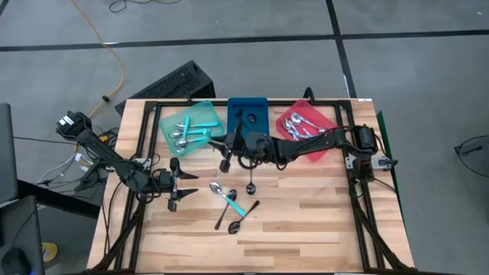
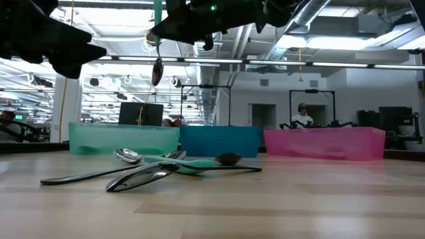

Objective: Sort silverware by color (type)
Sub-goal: Put the blue spoon into the light blue bin

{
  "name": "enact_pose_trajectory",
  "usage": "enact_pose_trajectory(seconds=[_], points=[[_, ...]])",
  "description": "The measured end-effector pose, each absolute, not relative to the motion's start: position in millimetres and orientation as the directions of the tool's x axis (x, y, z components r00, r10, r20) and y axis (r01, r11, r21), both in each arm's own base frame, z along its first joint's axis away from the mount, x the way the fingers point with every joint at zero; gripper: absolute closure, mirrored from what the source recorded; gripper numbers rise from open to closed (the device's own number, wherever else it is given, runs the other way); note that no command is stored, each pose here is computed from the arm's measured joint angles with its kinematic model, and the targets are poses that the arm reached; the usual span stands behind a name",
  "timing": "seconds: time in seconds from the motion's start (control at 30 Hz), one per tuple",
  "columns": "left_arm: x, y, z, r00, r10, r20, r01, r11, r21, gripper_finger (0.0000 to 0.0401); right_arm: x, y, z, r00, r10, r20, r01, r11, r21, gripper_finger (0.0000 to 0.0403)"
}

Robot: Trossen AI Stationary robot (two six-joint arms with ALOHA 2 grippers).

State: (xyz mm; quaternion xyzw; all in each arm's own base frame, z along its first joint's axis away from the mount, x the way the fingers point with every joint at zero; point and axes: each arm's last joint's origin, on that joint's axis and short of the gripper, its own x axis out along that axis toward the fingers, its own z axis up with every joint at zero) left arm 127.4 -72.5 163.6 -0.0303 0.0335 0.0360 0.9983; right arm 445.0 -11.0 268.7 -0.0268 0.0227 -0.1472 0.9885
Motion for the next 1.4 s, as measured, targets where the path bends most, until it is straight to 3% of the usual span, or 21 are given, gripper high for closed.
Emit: enact_pose_trajectory(seconds=[0.4,0.77,0.97,1.07,1.23,1.4], points=[[127,-75,161,0.995,-0.021,-0.094,0.021,1.0,-0.002,0.0207,448,-61,306,0.918,-0.392,0.054,0.395,0.91,-0.125,0.0334],[117,-67,165,0.994,-0.029,-0.107,0.023,0.998,-0.059,0.0207,448,-89,321,0.91,-0.404,-0.098,0.381,0.905,-0.191,0.0334],[105,-59,166,0.992,-0.033,-0.125,0.02,0.994,-0.106,0.0207,448,-91,322,0.908,-0.408,-0.091,0.383,0.9,-0.21,0.0334],[100,-55,165,0.99,-0.033,-0.135,0.016,0.993,-0.119,0.0207,459,-94,312,0.913,-0.4,-0.075,0.376,0.899,-0.224,0.0334],[93,-50,164,0.99,-0.03,-0.141,0.01,0.99,-0.141,0.0207,488,-100,296,0.908,-0.384,-0.169,0.329,0.901,-0.283,0.0334],[89,-47,163,0.985,-0.036,-0.167,0.009,0.986,-0.164,0.0207,511,-102,303,0.903,-0.38,-0.199,0.3,0.891,-0.34,0.0334]])
